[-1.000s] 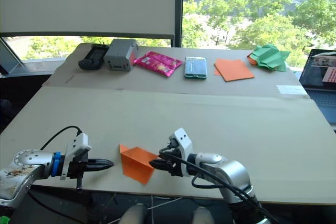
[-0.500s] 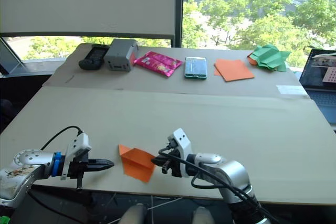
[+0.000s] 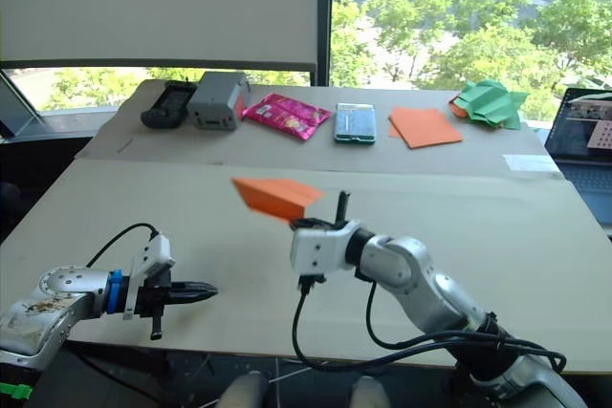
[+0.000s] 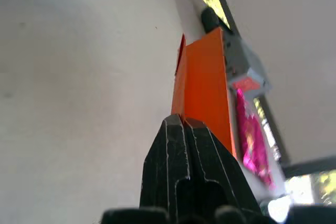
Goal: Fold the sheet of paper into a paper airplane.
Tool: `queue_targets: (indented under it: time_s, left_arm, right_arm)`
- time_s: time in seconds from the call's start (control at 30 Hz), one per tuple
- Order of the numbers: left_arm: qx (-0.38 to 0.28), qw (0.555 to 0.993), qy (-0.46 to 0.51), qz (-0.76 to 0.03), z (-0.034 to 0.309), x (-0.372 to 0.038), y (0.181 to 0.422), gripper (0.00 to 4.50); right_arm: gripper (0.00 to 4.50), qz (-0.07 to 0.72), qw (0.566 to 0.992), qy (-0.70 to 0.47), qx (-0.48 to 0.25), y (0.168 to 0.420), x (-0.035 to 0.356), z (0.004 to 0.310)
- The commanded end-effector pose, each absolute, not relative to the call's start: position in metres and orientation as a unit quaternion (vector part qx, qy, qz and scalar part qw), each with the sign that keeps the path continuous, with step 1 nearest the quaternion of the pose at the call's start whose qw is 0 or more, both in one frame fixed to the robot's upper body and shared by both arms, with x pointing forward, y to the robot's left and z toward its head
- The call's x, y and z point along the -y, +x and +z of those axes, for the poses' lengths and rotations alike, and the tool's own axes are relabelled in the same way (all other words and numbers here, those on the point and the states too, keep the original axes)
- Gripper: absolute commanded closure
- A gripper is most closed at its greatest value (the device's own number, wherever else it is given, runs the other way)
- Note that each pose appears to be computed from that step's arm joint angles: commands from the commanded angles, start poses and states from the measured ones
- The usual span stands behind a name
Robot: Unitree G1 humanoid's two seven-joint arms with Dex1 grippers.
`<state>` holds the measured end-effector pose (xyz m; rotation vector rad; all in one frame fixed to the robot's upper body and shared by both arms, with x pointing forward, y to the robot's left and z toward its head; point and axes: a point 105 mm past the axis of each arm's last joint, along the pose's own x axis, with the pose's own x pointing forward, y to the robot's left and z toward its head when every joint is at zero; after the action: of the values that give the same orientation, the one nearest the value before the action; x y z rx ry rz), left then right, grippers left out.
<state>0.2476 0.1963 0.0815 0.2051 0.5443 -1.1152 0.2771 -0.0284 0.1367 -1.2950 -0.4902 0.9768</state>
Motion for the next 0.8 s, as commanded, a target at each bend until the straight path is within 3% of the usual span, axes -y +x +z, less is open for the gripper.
queue_targets:
  time_s: [0.03,0.2,0.33,0.6,0.77,0.8]
  left_arm:
    - [-0.246,0.809,0.099,-0.525,0.087,-0.195,0.250,4.50]
    - [-0.247,0.807,0.098,-0.527,0.087,-0.194,0.249,4.50]
    - [-0.245,0.808,0.098,-0.527,0.088,-0.194,0.249,4.50]
    - [-0.241,0.809,0.093,-0.529,0.088,-0.190,0.249,4.50]
    - [-0.237,0.810,0.092,-0.529,0.088,-0.188,0.251,4.50]
    - [-0.237,0.810,0.092,-0.529,0.088,-0.188,0.252,4.50]
  right_arm:
    - [4.43,0.407,0.535,-0.682,0.289,0.276,0.032,0.110]
    - [4.43,0.421,0.491,-0.719,0.255,0.286,0.055,0.071]
    - [4.43,0.443,0.489,-0.710,0.246,0.284,0.057,0.064]
    - [1.86,0.478,0.522,-0.666,0.235,0.268,0.063,0.071]
    - [1.86,0.472,0.586,-0.608,0.255,0.265,0.061,0.109]
    - [1.86,0.470,0.618,-0.577,0.252,0.265,0.058,0.121]
